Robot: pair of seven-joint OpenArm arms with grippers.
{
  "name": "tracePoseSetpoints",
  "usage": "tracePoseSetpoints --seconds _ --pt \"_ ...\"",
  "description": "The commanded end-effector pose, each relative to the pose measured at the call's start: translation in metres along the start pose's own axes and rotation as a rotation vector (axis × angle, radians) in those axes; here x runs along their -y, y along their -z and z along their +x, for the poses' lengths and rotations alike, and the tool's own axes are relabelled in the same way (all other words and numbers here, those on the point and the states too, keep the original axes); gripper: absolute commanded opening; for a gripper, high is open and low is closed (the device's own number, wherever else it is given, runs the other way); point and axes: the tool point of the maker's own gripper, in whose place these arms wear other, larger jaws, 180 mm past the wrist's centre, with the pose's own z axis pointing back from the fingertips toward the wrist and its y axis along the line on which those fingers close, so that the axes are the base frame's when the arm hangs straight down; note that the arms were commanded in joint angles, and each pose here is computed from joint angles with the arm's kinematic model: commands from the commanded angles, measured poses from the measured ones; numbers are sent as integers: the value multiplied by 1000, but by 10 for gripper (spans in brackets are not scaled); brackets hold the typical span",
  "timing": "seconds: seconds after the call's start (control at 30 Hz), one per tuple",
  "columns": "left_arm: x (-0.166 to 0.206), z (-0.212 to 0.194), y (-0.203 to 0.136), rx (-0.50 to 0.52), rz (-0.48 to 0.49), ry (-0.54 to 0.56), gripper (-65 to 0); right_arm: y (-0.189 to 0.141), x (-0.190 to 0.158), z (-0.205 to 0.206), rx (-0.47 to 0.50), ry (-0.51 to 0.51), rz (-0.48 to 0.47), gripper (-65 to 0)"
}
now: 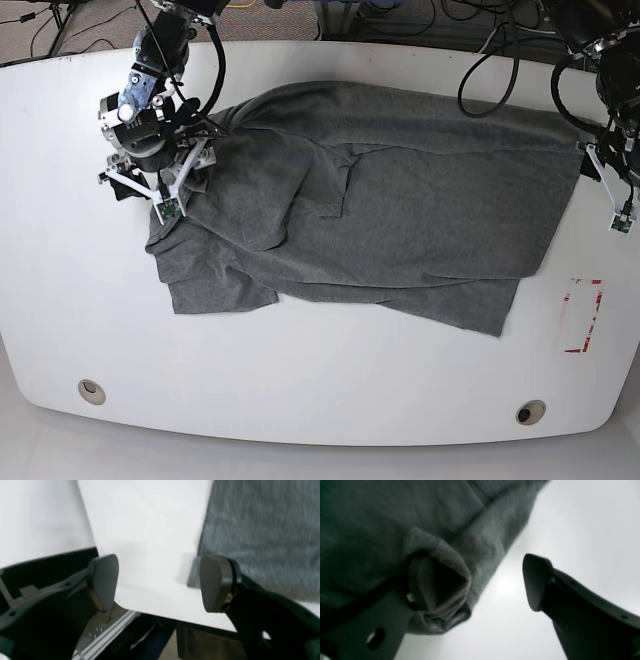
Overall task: Layout the t-shirt on the table in an organized manner, then fold the t-shirt properly
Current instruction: 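Release the right gripper and move it down along the shirt's side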
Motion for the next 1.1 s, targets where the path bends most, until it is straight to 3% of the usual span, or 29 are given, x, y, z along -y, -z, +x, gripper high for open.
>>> tracePoseSetpoints --seconds 0.0,0.1,0.2,0.4,0.77,1.07 --pt "-11 5 -6 18 32 5 -172 -1 2 10 24 -34 -4 -162" --pt "-11 6 -6 20 33 5 -172 0 -2 6 1 -77 6 -162" --pt "-11 6 -6 20 33 5 -172 -3 2 -25 -101 -113 -7 -162" --pt "-11 5 -6 18 32 5 -172 -11 -2 -66 -195 -147 6 -162" --pt "-6 8 -4 20 22 17 -172 -9 16 -46 -168 -153 -39 -162" --pt "-7 21 -6 59 27 22 -172 -20 63 -59 -278 -259 -213 -162"
